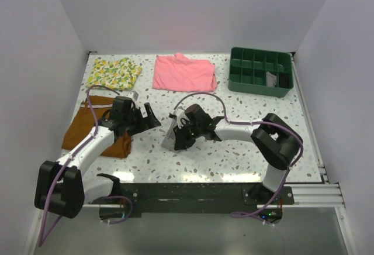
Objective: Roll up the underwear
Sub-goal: Roll the underwear to the center of the board.
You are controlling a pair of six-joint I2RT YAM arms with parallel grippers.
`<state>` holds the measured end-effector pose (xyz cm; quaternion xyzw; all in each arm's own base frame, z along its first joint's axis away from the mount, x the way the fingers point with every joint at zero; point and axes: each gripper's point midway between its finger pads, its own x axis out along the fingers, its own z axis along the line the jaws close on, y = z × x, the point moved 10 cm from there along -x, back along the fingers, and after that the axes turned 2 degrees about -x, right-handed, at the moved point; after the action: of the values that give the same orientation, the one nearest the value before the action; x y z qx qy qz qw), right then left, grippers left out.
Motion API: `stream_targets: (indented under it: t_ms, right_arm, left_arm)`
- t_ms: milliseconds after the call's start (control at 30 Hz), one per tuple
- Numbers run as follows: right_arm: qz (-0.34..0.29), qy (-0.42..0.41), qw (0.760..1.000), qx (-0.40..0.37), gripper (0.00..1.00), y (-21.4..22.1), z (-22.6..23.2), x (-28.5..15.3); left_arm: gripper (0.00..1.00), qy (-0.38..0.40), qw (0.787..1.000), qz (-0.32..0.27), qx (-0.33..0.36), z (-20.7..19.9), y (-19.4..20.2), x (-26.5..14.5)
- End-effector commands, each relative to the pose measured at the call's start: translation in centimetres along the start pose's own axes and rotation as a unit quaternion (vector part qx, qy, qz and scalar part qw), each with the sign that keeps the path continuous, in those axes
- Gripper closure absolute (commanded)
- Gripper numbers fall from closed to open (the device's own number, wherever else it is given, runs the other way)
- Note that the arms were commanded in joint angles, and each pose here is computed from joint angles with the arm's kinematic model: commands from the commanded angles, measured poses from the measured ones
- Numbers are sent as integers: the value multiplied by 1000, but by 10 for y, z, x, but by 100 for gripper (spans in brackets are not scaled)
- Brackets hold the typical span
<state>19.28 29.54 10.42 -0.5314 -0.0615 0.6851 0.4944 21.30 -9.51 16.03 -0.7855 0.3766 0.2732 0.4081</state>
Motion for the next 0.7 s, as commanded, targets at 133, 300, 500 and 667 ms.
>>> stream_targets:
  t_ms: [133,300,500,667]
  right_arm:
    - [-2,-160,979,128,95,-1,-7,-11]
    - [-22,-205,961,187,95,-9,-27,-15]
    - [-19,-222,935,276,96,-9,-55,-14]
    - [9,-181,938,295,95,-1,-69,-8]
  left_arm:
    - [0,54,998,-5,30,-5,-2,6]
    - [0,82,996,1,37,-5,3,8]
    - [0,117,992,4,49,-3,12,12]
    - [0,135,989,20,49,-2,22,21]
